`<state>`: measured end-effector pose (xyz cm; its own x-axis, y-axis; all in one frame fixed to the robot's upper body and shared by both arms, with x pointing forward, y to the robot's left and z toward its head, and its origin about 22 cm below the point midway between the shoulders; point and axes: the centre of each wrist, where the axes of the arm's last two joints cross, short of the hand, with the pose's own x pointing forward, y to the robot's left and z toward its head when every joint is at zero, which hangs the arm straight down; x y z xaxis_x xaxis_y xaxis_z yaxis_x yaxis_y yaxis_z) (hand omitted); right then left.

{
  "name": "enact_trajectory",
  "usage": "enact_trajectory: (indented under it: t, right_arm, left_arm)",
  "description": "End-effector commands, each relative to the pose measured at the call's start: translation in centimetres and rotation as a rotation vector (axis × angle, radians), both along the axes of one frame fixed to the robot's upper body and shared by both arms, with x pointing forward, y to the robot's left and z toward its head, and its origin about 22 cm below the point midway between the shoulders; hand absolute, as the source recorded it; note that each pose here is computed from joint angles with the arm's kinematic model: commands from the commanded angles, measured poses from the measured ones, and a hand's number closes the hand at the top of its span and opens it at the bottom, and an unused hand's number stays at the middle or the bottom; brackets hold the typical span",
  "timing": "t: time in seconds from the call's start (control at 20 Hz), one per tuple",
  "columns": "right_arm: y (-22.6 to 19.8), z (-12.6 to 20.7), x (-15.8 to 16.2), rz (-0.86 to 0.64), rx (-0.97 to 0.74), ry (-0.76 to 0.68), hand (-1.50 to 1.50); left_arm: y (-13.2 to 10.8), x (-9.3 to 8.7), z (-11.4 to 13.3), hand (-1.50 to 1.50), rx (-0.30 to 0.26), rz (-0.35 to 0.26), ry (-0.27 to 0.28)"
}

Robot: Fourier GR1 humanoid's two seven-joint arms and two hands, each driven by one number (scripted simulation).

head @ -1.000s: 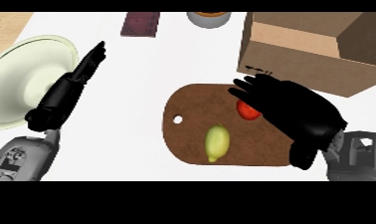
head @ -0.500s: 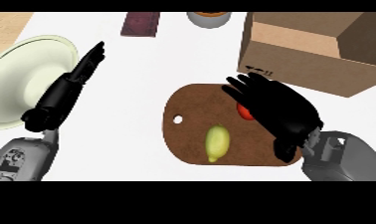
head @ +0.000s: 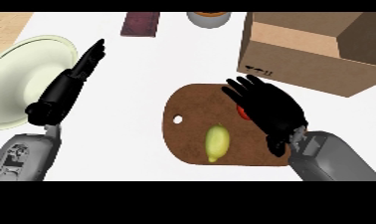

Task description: Pick the tomato from the cutting board and place it in the cardboard box

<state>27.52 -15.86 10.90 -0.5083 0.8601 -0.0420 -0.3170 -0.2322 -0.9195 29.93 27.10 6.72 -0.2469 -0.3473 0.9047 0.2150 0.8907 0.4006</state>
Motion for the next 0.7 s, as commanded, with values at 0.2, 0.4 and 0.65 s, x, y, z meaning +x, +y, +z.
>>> enact_trajectory:
  t: [0.2,0.4,0.65]
  right_arm:
    - [0.3,-1.6,2.7,0.023,0.026,0.050,-1.50]
    - [0.3,-2.5,3.1,-0.001,-0.024,0.043,-1.50]
    - [-0.6,-4.8,2.4,-0.023,-0.045,0.020,-1.50]
  left_arm:
    - [0.3,-0.7,-1.3,0.00,-0.024,0.004,0.006]
    - [-0.4,0.6,0.3,0.00,-0.009,0.003,-0.003]
    - [0.2,-0.9,0.3,0.00,-0.002,-0.002,0.007]
